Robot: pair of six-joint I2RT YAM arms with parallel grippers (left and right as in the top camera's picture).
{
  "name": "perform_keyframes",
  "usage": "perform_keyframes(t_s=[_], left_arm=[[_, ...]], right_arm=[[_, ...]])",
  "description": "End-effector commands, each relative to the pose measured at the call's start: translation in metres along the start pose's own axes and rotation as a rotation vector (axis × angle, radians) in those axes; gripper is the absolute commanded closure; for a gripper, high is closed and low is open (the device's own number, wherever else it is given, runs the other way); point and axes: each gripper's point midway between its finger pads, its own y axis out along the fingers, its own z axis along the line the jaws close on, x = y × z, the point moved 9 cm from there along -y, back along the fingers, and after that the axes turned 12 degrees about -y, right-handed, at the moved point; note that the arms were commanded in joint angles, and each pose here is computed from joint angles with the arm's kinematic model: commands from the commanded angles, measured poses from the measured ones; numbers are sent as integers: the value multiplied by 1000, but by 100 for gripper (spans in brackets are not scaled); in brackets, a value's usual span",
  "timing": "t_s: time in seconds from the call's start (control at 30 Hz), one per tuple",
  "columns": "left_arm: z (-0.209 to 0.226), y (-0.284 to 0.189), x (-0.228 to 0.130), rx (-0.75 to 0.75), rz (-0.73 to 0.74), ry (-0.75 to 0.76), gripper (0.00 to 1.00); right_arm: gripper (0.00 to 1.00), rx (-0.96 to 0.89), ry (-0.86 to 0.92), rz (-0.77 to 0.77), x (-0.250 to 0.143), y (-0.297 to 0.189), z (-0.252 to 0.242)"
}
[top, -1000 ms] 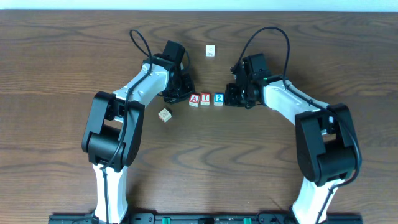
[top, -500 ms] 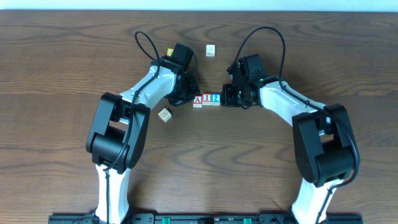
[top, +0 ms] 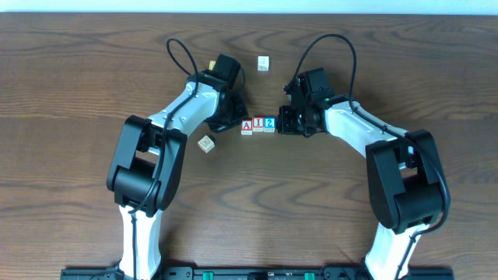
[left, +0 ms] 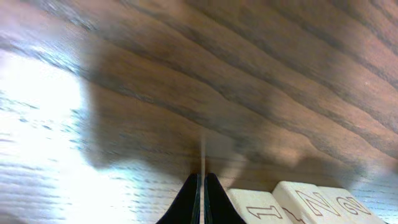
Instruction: Spell out Ai2
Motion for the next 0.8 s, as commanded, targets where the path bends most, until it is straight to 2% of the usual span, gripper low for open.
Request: perform_keyframes(t_s=[0.0,0.17,0.3,0.4,0.6,0.77], left_arm=[[7,-1,12,27,-32,35,94],[-6,-43,28,10,-142,74,94],[-13,-106,32,-51,-233,123,94],[-7,-154,25,-87,-298,157,94],[19,-243,-15,-74,-413,293,94],[51,-269,-54,-112,-433,345,94]], right_arm=[[99,-46,-23,-27,13,-7,3],[99,-119,-56,-54,35,-35,6],[99,-138,-100,-127,56,-82,16],[99,-143,-106,-182,58,-121,26],[99,-248,-139,-235,26,-204,49],[98,-325,-163,-267,-21,-261,70]])
